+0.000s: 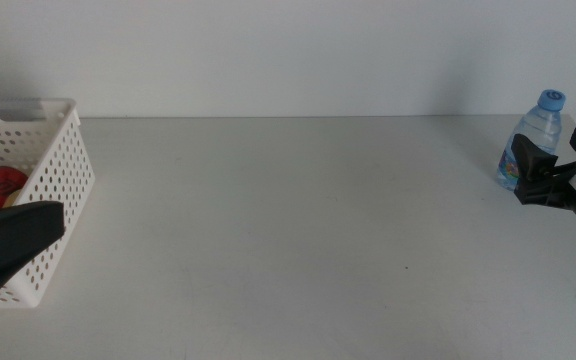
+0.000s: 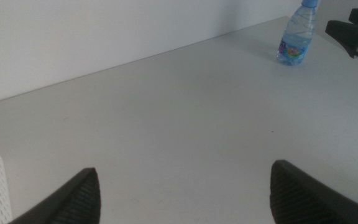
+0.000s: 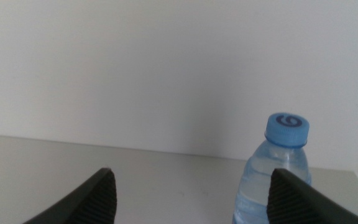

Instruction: Use arms to grab the bottles and put them into the dustbin to the left of the table.

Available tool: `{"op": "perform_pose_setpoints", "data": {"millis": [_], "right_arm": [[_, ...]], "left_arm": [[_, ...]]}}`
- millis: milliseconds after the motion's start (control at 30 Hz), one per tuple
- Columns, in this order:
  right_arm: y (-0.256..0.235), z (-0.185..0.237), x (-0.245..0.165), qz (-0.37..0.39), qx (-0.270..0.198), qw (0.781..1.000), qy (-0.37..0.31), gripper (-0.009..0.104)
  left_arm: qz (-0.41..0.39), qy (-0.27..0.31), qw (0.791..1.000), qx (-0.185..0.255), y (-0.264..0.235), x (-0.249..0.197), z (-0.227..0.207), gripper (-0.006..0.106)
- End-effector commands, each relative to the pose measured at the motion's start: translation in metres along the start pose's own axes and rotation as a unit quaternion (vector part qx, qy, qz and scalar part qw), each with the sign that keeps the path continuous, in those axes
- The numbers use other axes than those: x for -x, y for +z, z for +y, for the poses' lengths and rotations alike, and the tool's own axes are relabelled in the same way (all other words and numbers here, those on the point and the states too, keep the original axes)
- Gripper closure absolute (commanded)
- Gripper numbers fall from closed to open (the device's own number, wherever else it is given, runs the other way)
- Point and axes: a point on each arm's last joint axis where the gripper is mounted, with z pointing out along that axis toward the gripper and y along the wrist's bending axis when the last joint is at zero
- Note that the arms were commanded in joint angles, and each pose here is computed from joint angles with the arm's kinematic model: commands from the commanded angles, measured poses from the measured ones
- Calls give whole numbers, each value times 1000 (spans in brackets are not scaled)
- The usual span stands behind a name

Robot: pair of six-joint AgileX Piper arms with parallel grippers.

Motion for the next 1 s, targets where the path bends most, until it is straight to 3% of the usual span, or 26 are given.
{"op": "perform_pose_setpoints", "data": {"millis": [0, 233, 433, 967], "right_arm": [[4, -4, 21, -94, -13, 995, -16, 33], [9, -21, 6, -70, -110, 991, -20, 29], [23, -24, 9, -74, -117, 990, -19, 24], [81, -45, 3, -58, -155, 986, 0, 24]], "left_arm": [[-43, -10, 999, -6, -3, 12, -1, 7], [-43, -10, 999, -6, -3, 12, -1, 7], [-42, -10, 999, -6, -3, 12, -1, 7], [-42, -10, 999, -6, -3, 12, -1, 7]]}}
